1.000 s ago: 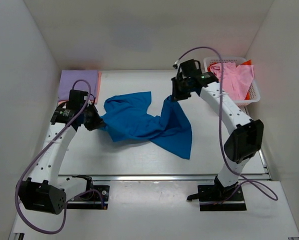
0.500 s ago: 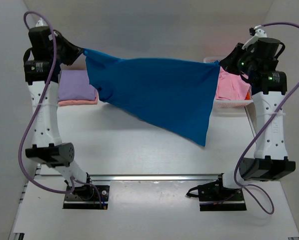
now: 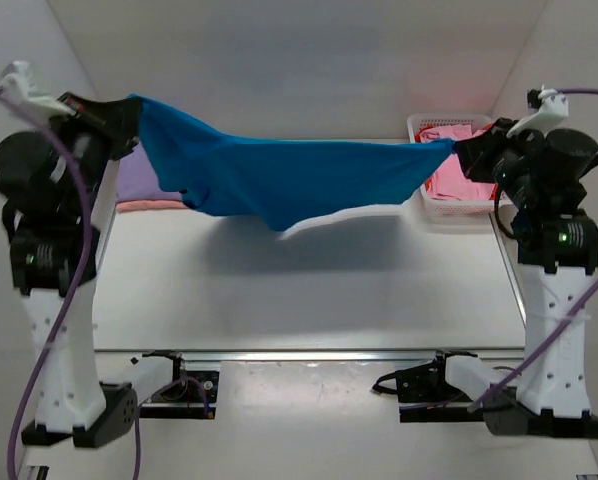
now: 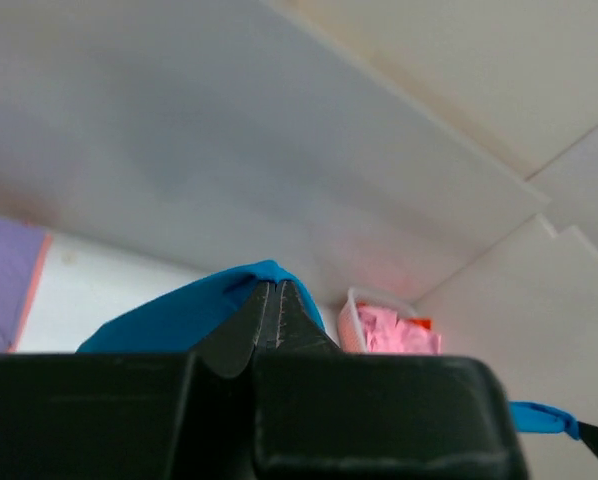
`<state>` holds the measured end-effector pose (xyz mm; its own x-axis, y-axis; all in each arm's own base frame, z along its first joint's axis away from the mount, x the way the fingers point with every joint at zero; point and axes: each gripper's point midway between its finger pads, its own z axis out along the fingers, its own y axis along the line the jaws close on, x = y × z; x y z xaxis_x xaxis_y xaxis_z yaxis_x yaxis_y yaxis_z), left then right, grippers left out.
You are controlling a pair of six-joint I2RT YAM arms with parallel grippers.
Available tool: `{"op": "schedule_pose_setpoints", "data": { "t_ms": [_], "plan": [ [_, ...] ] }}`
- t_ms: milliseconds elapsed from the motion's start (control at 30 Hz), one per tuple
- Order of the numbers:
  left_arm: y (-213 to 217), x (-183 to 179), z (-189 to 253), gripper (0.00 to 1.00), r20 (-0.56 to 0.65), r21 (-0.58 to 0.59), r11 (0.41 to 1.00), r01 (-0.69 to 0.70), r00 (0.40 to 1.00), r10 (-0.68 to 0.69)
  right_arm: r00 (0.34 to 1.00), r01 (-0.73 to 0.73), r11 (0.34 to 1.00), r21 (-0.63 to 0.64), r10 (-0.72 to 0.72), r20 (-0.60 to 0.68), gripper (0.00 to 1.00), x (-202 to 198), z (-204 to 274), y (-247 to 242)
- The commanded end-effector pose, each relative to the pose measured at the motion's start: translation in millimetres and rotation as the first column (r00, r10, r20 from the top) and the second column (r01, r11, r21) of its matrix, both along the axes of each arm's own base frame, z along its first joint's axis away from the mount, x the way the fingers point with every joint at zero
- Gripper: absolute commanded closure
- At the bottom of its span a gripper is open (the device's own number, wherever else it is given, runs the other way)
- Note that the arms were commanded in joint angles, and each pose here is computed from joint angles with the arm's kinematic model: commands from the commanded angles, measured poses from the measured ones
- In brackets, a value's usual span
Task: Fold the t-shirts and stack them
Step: Flatten out the tshirt
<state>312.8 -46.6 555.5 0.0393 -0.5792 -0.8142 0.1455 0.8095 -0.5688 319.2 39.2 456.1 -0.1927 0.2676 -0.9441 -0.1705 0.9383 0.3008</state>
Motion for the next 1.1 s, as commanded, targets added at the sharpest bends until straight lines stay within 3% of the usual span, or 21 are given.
{"op": "schedule_pose_setpoints", "data": {
  "t_ms": [0, 233, 333, 467, 667, 800, 900, 1067],
  "plan": [
    [13, -53, 47, 1.00, 0.205, 0.026, 0.997, -0.073, 0.977, 0.066, 0.980, 0.054, 0.997, -0.063, -0.040, 0.196, 1.00, -30, 35, -2],
    [17, -153, 87, 1.00, 0.423, -0.032, 0.998, -0.055, 0.904, 0.063, 0.922, 0.076, 0.996, -0.045, -0.053, 0.384, 1.00, -113, 59, -3],
    [14, -174, 91, 1.00, 0.455, -0.042, 0.999, -0.023, 0.890, 0.040, 0.897, 0.076, 0.996, -0.048, -0.047, 0.439, 1.00, -133, 73, -2],
    [10, -173, 92, 1.00, 0.455, -0.072, 0.997, 0.012, 0.890, 0.022, 0.883, 0.060, 0.997, -0.044, -0.033, 0.468, 0.99, -141, 81, 1],
    [4, -113, 66, 1.00, 0.372, -0.094, 0.995, 0.026, 0.928, 0.011, 0.927, -0.010, 1.000, -0.014, 0.014, 0.376, 1.00, -91, 49, 11],
    [0, -49, 15, 1.00, 0.274, -0.103, 0.995, 0.009, 0.962, 0.020, 0.967, -0.056, 0.998, 0.012, 0.051, 0.251, 1.00, -33, -17, 16],
    [-6, 15, -61, 1.00, 0.132, -0.100, 0.994, -0.036, 0.990, 0.049, 0.989, -0.064, 0.998, 0.009, 0.062, 0.132, 1.00, 5, -83, 26],
    [-23, 92, -145, 1.00, 0.000, -0.039, 0.998, -0.046, 0.999, 0.046, 0.997, -0.075, 0.997, 0.018, 0.074, 0.014, 1.00, 65, -150, 37]
  ]
}}
